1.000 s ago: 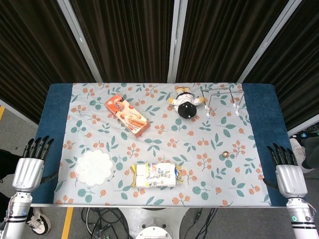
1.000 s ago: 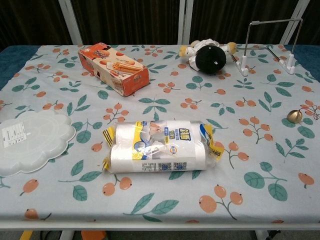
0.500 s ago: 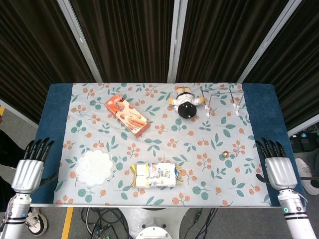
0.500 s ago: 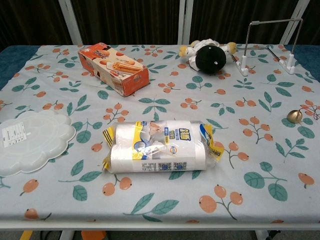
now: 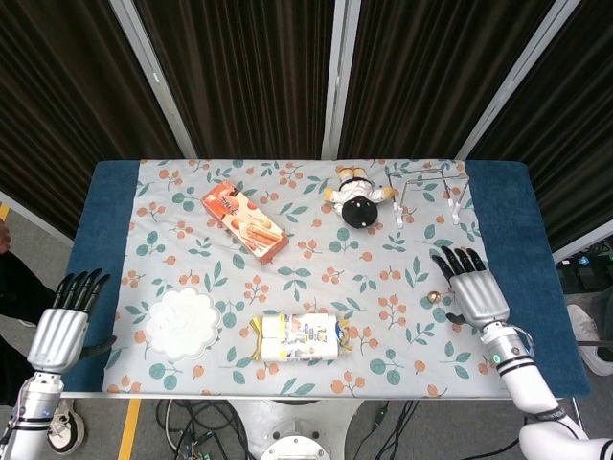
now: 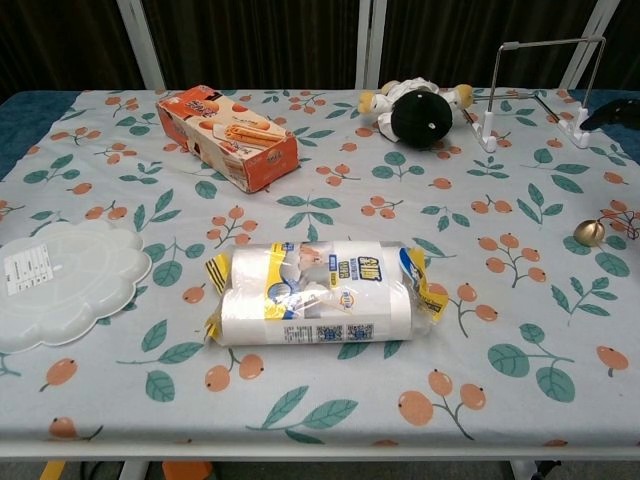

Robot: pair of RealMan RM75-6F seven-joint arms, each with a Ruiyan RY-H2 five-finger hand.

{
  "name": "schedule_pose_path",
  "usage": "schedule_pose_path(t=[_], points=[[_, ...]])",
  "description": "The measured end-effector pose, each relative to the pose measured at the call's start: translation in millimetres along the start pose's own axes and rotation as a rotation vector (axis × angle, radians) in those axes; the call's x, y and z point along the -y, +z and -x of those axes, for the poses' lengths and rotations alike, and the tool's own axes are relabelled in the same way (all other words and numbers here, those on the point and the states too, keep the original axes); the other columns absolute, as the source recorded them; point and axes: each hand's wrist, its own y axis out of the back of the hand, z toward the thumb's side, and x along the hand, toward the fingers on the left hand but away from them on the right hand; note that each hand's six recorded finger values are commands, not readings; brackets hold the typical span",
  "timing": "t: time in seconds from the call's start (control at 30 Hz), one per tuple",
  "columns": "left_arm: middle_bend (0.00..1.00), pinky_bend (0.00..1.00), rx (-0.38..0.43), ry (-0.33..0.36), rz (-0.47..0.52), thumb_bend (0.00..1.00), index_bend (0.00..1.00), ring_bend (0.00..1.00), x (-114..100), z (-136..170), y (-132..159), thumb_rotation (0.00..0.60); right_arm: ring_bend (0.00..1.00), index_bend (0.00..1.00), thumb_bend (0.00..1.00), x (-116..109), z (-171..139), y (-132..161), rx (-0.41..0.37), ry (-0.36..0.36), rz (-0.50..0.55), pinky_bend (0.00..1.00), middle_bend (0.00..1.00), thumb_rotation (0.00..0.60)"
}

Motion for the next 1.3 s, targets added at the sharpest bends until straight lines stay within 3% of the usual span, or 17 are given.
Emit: schedule_pose_path(t=[0.2,0.63,0.87,1.3], points=[[0.03,0.01,-0.003,-0.004,0.014,0.03,0.04,0.00,1.5,1.3,-2.1,0.600,0.00,0.24,0.00,6.6,9.6,5.0,0.008,0.012,-0.016,0.00,0.00,0.600],[0.03,0.01,0.006,-0.008,0.023,0.03,0.04,0.00,3.2,2.3,-2.3,0.600,0.00,0.32,0.00,15.8,27.7,4.1,0.026,0.058,-0.026,0.00,0.00,0.600],[0.03,0.01,-0.001,-0.015,0.029,0.03,0.04,0.00,5.0,3.2,-4.6,0.600,0.00,0.37,0.11,16.1,34.1,7.4,0.020,0.059,-0.023,0.00,0.00,0.600],[0.03,0.01,-0.001,-0.019,0.045,0.03,0.04,0.00,6.3,3.8,-5.8,0.600,0.00,0.39,0.19,21.2,35.1,5.3,0.031,0.083,-0.025,0.00,0.00,0.600]])
